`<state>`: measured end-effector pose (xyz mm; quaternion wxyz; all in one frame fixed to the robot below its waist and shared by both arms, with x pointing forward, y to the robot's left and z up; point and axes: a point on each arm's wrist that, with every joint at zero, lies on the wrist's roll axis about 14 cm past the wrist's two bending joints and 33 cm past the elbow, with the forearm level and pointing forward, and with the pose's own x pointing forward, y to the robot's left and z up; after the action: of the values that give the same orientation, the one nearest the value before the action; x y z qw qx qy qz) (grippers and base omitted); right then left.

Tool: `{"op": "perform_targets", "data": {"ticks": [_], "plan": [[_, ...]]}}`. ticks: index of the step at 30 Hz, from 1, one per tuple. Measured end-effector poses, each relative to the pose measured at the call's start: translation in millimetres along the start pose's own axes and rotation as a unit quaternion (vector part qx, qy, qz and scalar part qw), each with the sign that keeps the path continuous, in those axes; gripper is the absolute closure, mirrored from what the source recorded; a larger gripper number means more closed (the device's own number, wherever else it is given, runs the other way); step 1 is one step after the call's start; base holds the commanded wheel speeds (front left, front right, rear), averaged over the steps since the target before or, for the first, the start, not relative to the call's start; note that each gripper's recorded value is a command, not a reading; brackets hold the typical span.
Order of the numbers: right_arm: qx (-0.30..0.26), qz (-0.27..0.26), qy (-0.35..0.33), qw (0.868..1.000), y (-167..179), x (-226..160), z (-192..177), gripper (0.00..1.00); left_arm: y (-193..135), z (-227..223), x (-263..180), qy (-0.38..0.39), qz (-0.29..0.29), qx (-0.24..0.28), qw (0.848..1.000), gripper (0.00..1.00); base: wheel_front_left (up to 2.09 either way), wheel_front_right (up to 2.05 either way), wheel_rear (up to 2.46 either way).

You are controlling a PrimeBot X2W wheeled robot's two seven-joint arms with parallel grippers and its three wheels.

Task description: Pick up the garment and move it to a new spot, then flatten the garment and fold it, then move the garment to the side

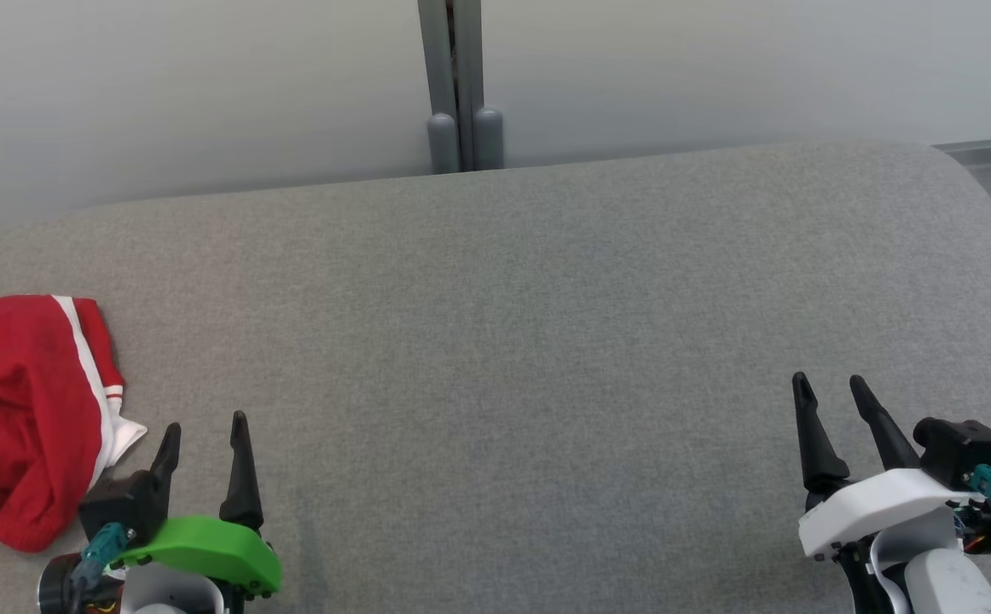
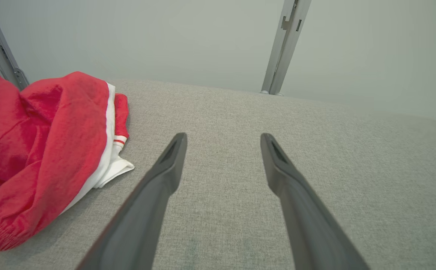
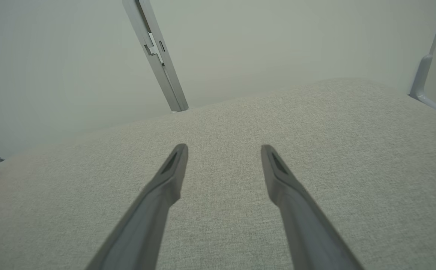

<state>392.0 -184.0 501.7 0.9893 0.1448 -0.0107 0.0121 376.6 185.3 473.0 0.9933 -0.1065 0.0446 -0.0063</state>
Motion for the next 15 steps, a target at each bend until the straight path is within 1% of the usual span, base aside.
{"op": "perform_targets", "data": {"ticks": [15], "plan": [[-0.06, 0.004, 0.009, 0.998, -2.4, -6.7, -8.4, 0.0, 0.0, -6.9, -9.7, 0.0, -0.007, 0.055, 0.998, 0.0, 0.0, 0.0, 0.0]]}}
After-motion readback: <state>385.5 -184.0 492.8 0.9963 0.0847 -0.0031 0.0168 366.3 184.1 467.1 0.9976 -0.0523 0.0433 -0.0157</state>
